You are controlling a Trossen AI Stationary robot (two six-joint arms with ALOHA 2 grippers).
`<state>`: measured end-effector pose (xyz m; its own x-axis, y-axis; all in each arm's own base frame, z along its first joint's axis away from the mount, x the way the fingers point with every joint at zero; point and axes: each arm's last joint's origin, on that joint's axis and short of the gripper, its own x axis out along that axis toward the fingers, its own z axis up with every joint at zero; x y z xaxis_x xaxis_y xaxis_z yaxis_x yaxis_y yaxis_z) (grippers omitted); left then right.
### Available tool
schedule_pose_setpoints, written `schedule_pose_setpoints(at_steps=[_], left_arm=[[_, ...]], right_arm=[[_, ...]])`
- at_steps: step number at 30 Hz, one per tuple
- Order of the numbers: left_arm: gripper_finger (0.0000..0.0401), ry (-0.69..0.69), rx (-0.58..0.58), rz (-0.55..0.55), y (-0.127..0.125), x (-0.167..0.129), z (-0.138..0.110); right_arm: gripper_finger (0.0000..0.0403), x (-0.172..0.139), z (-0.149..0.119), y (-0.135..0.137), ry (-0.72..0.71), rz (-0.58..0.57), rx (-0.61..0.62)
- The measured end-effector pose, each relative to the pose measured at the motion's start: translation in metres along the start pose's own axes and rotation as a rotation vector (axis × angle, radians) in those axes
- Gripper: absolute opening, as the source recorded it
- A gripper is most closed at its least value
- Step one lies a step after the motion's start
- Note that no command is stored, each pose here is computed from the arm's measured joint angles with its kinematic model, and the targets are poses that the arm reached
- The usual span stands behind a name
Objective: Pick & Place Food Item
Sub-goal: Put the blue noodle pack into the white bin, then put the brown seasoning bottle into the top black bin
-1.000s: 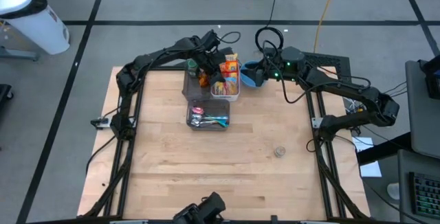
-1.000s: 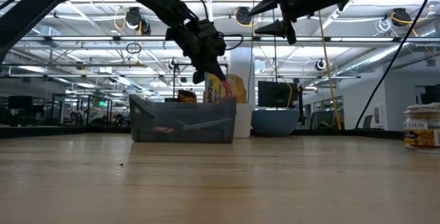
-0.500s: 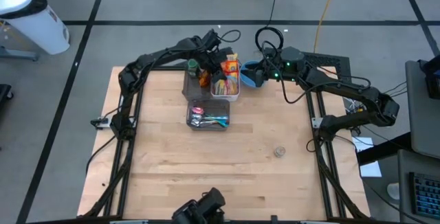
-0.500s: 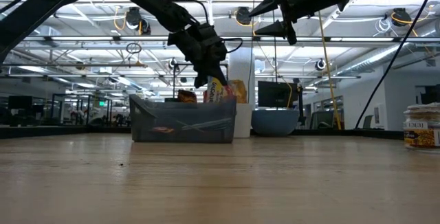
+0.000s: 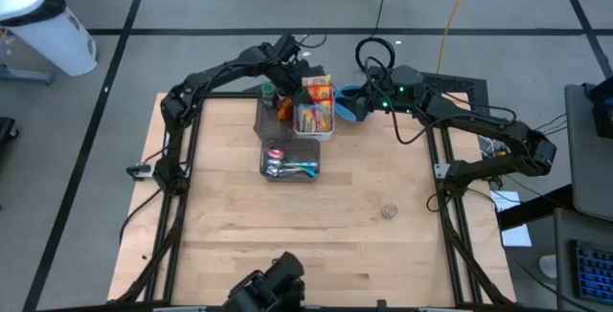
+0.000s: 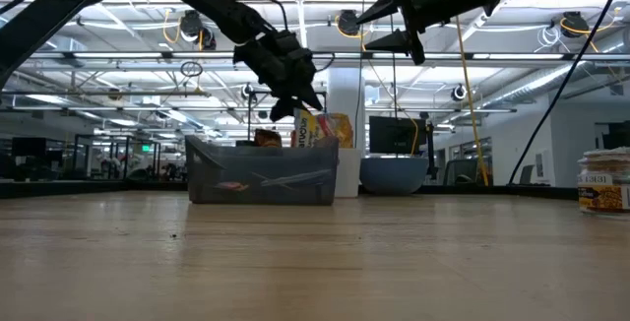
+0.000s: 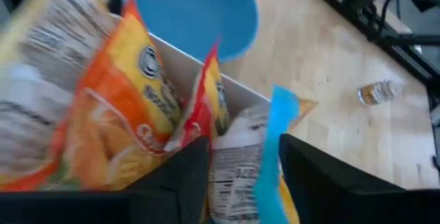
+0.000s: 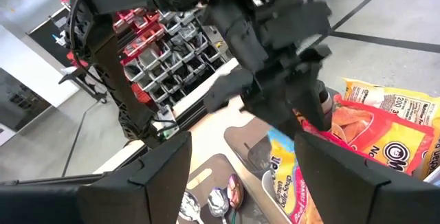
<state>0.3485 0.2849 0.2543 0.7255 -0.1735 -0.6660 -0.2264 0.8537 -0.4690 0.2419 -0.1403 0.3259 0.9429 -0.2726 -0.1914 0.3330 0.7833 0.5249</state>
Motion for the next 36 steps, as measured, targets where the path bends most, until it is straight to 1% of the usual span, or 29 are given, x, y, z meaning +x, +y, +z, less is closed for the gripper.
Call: schedule_pose_setpoints(at_steps=[3, 7, 11, 14, 17, 22, 26, 29, 32, 36], left_arm=[[0.0204, -0.045, 0.012, 0.021, -0.004, -0.015, 0.005], [0.0219, -0.139, 0.06, 0.047, -0.017, -0.046, 0.015], [0.0223, -0.217, 0.089, 0.085, -0.039, -0.078, 0.021], [0.0223, -0.264, 0.132, 0.089, -0.061, -0.1, 0.023], [0.0223, -0.308, 0.163, 0.075, -0.088, -0.121, 0.022], [0.0223, -0.362, 0.203, 0.053, -0.131, -0.148, 0.016], [0.0223, -0.35, 0.211, 0.034, -0.164, -0.155, 0.007], [0.0223, -0.321, 0.218, 0.031, -0.186, -0.151, 0.0], [0.0223, -0.293, 0.215, 0.017, -0.208, -0.141, -0.006], [0.0223, -0.288, 0.237, 0.011, -0.241, -0.123, -0.011]], right_arm=[[0.0254, 0.0, 0.0, 0.0, 0.015, 0.027, -0.006], [0.0254, -0.002, 0.0, 0.001, 0.058, 0.115, -0.032], [0.0254, -0.005, -0.004, 0.002, 0.138, 0.184, -0.057], [0.0254, -0.011, -0.008, 0.003, 0.2, 0.203, -0.083], [0.0254, -0.027, -0.009, 0.008, 0.223, 0.186, -0.126], [0.0254, -0.071, -0.001, 0.023, 0.137, 0.091, -0.244], [0.0254, -0.108, -0.004, 0.032, 0.123, 0.018, -0.3], [0.0254, -0.133, -0.011, 0.039, 0.136, -0.006, -0.312], [0.0254, -0.151, -0.02, 0.044, 0.184, 0.008, -0.317], [0.0254, -0.167, -0.036, 0.044, 0.226, 0.03, -0.279]])
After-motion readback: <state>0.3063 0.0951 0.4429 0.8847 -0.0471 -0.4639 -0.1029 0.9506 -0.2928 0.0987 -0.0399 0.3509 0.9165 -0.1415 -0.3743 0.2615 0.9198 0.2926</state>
